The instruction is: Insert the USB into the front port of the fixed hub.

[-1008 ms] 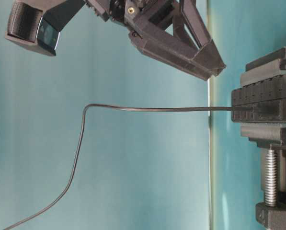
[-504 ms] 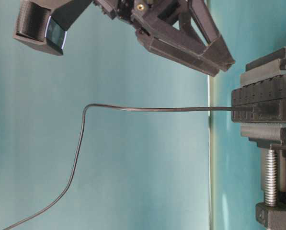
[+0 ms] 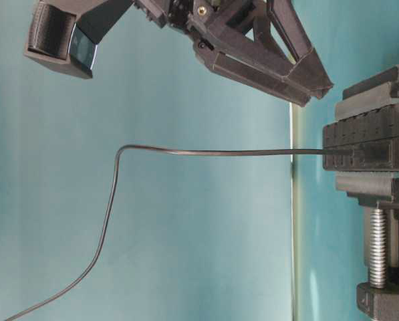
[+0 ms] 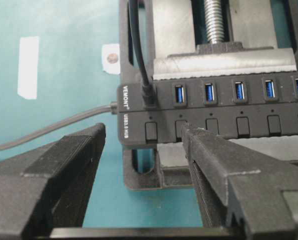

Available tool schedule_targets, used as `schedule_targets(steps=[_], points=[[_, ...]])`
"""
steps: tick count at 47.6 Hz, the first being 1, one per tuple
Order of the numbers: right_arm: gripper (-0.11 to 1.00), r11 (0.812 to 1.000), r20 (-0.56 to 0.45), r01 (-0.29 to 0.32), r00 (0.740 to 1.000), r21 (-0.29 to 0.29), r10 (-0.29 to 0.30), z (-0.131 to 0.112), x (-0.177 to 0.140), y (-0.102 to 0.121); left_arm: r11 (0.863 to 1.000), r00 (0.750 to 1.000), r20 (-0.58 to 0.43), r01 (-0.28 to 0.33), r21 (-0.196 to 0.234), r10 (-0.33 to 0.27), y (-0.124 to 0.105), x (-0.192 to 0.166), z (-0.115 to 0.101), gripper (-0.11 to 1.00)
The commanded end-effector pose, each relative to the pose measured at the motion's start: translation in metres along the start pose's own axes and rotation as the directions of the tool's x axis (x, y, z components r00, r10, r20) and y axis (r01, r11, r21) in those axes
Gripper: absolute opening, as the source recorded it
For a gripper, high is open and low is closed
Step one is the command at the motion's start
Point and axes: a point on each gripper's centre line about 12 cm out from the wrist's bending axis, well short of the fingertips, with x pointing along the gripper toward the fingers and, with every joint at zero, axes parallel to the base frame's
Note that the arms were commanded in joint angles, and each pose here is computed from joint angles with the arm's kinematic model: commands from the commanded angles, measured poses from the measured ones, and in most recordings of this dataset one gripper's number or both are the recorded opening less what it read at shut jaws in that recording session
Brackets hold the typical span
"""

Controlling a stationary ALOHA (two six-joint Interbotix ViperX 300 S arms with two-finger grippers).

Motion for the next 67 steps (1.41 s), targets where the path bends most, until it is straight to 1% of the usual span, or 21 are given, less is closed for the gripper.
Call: schedule_targets(steps=[1,18,34,67], points=[[0.71,1.0,0.028,0.001,1.0,0.013,-0.001,0.008,-0.004,-0.001,1.0,1.0,0.012,0.002,-0.001,-0.002,-0.001,0.0,0.004,0.0],[0.7,1.0,0.034,0.002,0.999,0.014,-0.003,0.008,-0.004,-0.002,1.0,1.0,0.011,0.001,-0.002,-0.001,0.0,-0.002,0.001,0.0],[0.7,1.0,0.035,0.004,0.999,0.01,-0.004,0.008,-0.004,-0.003,1.0,0.998,0.058,0.004,0.002,-0.004,-0.001,-0.011,0.006,0.0],[0.7,1.0,0.035,0.006,0.999,0.011,-0.007,0.008,-0.004,-0.004,1.0,1.0,0.026,0.001,0.002,-0.001,0.0,-0.01,0.002,0.0]])
